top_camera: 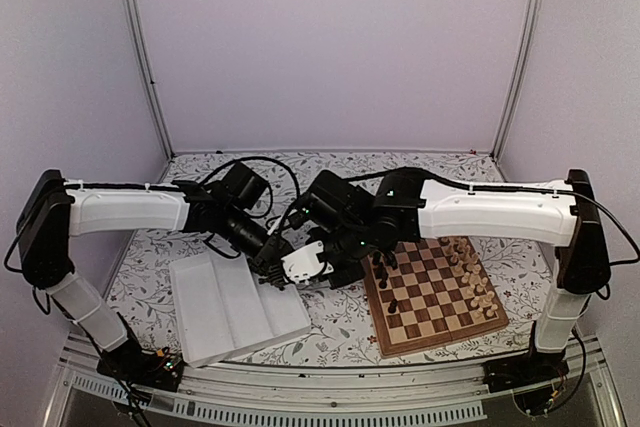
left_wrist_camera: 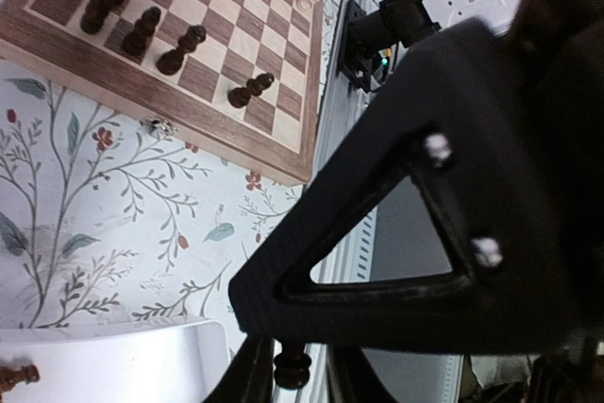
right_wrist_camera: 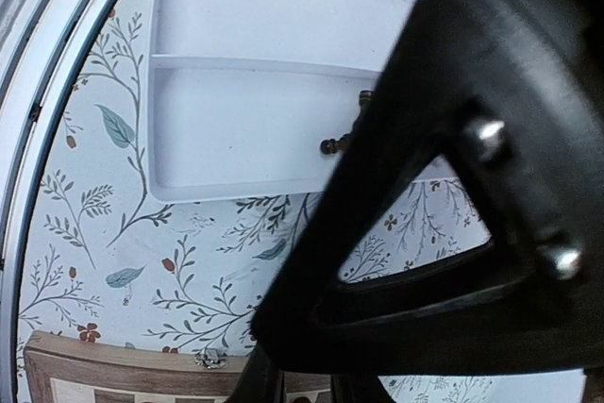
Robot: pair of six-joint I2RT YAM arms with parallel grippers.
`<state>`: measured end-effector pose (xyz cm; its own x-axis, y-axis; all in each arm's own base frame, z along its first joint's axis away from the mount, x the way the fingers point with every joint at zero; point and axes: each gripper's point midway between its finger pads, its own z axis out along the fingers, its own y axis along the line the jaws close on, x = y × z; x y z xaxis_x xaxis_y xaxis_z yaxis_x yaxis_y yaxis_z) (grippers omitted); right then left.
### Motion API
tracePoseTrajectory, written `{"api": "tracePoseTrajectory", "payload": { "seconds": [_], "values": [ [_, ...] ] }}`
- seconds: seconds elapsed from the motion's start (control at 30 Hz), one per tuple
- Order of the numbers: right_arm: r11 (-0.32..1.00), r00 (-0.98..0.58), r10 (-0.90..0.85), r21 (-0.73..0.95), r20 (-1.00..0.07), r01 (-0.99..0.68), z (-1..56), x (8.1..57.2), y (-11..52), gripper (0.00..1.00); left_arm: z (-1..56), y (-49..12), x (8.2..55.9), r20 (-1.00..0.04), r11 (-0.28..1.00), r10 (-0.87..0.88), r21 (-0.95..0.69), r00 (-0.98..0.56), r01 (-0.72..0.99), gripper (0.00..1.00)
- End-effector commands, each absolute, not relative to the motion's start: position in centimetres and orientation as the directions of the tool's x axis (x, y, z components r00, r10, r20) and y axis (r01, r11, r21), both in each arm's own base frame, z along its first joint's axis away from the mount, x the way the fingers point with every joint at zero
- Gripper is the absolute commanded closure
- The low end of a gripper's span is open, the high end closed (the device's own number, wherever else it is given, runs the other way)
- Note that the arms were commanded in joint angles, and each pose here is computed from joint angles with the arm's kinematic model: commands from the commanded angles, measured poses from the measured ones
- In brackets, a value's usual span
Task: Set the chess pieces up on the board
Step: Place the chess piece on the chessboard.
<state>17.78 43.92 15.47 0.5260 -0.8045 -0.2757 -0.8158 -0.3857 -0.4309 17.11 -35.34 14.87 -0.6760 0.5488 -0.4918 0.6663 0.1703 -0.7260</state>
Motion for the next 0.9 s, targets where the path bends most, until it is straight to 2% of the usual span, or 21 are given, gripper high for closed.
{"api": "tracePoseTrajectory", "payload": {
  "seconds": [0.0,0.17,0.3,0.43,0.57,0.67,0.87],
  "values": [
    [-0.341,0.488,-0.783,-0.389,-0.387,-0.856,16.9,16.6,43.3,0.89,18.0,-34.5,17.8,-0.632,0.167,0.472,-0.62,-0.614,0.767,0.73],
    [-0.238,0.374,-0.777,-0.314,-0.507,-0.919,18.8,17.8,41.6,0.9,20.9,-33.3,18.1,-0.767,0.189,0.357,-0.501,-0.534,0.845,0.65],
    [-0.165,0.259,-0.737,-0.205,-0.625,-0.965,20.4,18.8,40.3,0.9,23.0,-32.2,19.6,-0.873,0.282,0.246,-0.351,-0.421,0.893,0.62],
    [-0.116,0.121,-0.648,-0.059,-0.752,-0.991,23.0,19.9,39.1,0.9,26.0,-33.0,19.2,-0.982,0.348,0.134,-0.08,-0.134,0.934,0.58],
    [-0.119,0.004,-0.548,0.072,-0.836,-0.99,25.7,20.5,38.0,0.9,29.2,-34.4,18.2,-0.997,0.372,0.017,0.072,0.071,0.926,0.52],
    [-0.121,-0.048,-0.519,0.129,-0.853,-0.984,26.4,20.8,37.5,0.89,30.0,-35.8,18.6,-0.994,0.369,-0.009,0.099,0.11,0.924,0.51],
    [-0.14,-0.057,-0.505,0.147,-0.861,-0.979,26.6,20.4,37.3,0.89,30.5,-38.8,19.9,-0.993,0.354,-0.027,0.094,0.111,0.931,0.49]
  ]
}}
